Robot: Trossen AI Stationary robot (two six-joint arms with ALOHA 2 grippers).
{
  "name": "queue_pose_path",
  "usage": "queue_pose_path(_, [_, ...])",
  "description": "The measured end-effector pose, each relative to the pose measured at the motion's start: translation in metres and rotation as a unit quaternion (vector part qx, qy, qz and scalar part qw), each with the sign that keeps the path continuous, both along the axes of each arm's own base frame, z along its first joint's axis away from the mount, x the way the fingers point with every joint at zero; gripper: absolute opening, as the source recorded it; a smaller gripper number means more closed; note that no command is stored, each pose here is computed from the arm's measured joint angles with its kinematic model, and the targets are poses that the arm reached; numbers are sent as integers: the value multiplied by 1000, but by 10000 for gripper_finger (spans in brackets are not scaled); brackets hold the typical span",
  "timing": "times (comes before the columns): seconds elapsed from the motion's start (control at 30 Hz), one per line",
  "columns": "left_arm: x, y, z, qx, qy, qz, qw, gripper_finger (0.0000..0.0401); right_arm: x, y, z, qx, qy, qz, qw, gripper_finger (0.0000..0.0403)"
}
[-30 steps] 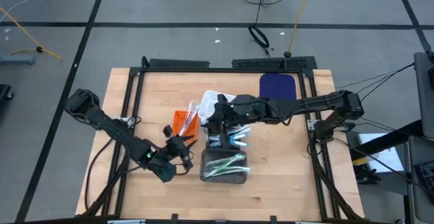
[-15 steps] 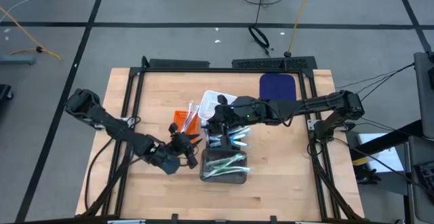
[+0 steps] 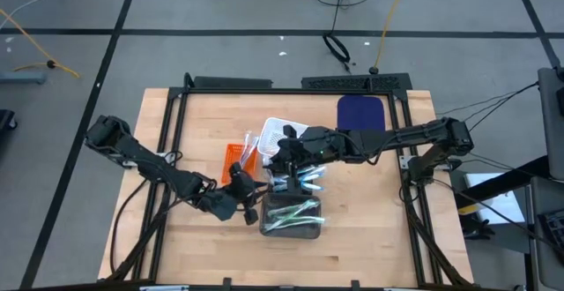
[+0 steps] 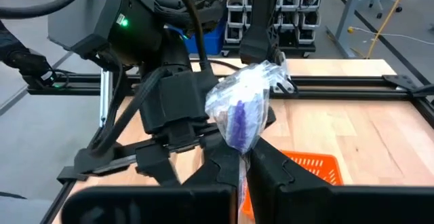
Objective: Pick & Place Toothbrushes
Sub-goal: Put the purple toothbrush into the orange basket
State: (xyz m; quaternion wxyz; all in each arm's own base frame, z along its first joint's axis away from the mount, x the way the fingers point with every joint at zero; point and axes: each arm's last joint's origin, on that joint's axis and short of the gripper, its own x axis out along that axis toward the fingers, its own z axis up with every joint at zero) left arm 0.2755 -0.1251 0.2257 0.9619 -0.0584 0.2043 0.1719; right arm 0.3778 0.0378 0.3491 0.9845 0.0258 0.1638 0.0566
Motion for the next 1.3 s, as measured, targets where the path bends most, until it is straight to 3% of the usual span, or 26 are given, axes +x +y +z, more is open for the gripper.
queue_pose_path(0.2, [1, -2, 0, -51, -4, -19, 999, 88, 0, 0, 0, 0, 0, 0, 1000, 0])
queue_pose_path(0.43, [0, -4, 2, 19, 1, -26, 999, 88, 0, 0, 0, -6, 1, 2, 1000, 1])
queue_pose_path(0.83, [8, -3, 12, 31, -36, -79, 996, 92, 0, 1, -1, -11, 3, 5, 1000, 2])
queue_pose_path(0.93, [10, -1, 12, 27, -32, -85, 995, 121, -1, 1, -2, -12, 7, 6, 1000, 2])
queue_pose_path(1.17, [13, 7, 11, 23, -34, -60, 997, 228, -2, 2, -4, -15, 22, 7, 1000, 3])
queue_pose_path(1.3, [14, 11, 11, 23, -33, -50, 998, 261, -2, 6, -4, -22, 18, 16, 999, 3])
